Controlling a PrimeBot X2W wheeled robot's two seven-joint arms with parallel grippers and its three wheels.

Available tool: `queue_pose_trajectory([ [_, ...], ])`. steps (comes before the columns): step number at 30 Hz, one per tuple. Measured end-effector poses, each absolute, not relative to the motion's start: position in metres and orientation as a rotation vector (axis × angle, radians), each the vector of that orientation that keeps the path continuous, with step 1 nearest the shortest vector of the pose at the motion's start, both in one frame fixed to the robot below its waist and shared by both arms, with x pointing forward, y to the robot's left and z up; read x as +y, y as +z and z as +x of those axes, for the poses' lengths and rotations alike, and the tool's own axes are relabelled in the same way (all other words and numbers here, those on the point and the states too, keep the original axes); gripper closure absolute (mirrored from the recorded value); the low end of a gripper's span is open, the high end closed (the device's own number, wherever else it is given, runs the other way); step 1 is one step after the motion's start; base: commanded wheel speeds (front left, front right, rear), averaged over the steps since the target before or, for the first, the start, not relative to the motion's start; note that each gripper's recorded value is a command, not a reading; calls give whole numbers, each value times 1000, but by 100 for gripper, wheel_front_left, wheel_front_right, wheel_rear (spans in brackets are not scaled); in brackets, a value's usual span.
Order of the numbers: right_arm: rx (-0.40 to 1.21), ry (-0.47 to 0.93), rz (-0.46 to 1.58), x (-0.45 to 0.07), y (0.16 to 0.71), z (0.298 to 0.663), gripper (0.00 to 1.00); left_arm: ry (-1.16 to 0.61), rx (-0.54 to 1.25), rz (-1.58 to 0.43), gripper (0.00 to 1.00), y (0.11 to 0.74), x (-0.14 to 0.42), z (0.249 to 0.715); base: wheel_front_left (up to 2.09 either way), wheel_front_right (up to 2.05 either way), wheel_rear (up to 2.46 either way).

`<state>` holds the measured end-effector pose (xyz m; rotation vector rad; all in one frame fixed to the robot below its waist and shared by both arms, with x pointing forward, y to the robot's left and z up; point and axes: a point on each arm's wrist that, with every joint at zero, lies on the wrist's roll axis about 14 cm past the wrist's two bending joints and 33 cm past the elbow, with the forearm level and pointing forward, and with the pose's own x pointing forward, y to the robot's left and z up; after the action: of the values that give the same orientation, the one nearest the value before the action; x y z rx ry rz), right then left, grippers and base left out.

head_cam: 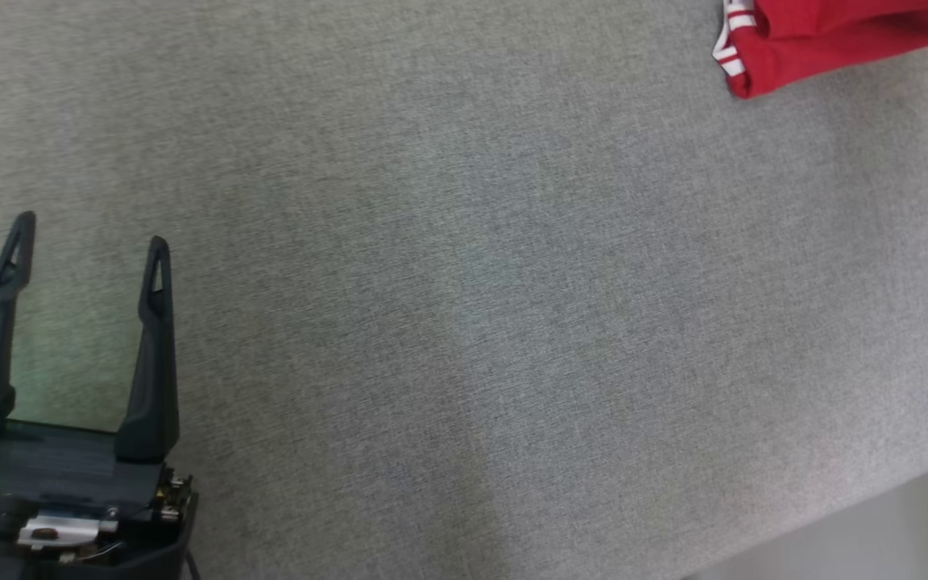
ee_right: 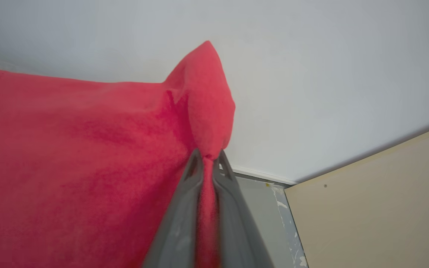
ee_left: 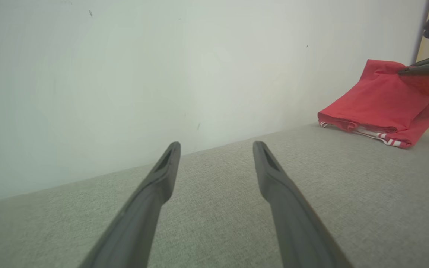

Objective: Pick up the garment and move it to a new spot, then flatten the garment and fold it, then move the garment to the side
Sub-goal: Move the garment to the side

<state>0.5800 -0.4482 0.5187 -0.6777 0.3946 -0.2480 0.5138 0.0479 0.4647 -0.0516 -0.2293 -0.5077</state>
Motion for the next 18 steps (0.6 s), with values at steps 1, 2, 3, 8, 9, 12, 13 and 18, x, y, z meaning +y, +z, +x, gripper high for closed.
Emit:
queue_pose_trajectory([
  [1,398,-251,-679,-450,518,579,100,-510,-229,-54,0,464,47,514,0,0,0],
  [2,406,-256,-680,-452,517,578,100,-513,-227,-54,0,463,46,515,0,0,0],
  [3,414,-260,-681,-454,515,576,100,-514,-224,-53,0,461,46,515,0,0,0],
  [8,432,-267,-676,-457,508,573,100,-515,-215,-52,0,456,46,517,0,0,0],
  [9,434,-267,-673,-457,506,573,100,-513,-214,-53,0,456,46,517,0,0,0],
  [12,435,-267,-668,-456,504,572,53,-511,-211,-49,0,455,47,518,0,0,0],
  [13,435,-267,-668,-457,504,572,19,-510,-211,-48,0,455,47,518,0,0,0],
  [18,419,-265,-672,-455,508,575,0,-500,-196,-49,0,451,50,516,0,0,0],
])
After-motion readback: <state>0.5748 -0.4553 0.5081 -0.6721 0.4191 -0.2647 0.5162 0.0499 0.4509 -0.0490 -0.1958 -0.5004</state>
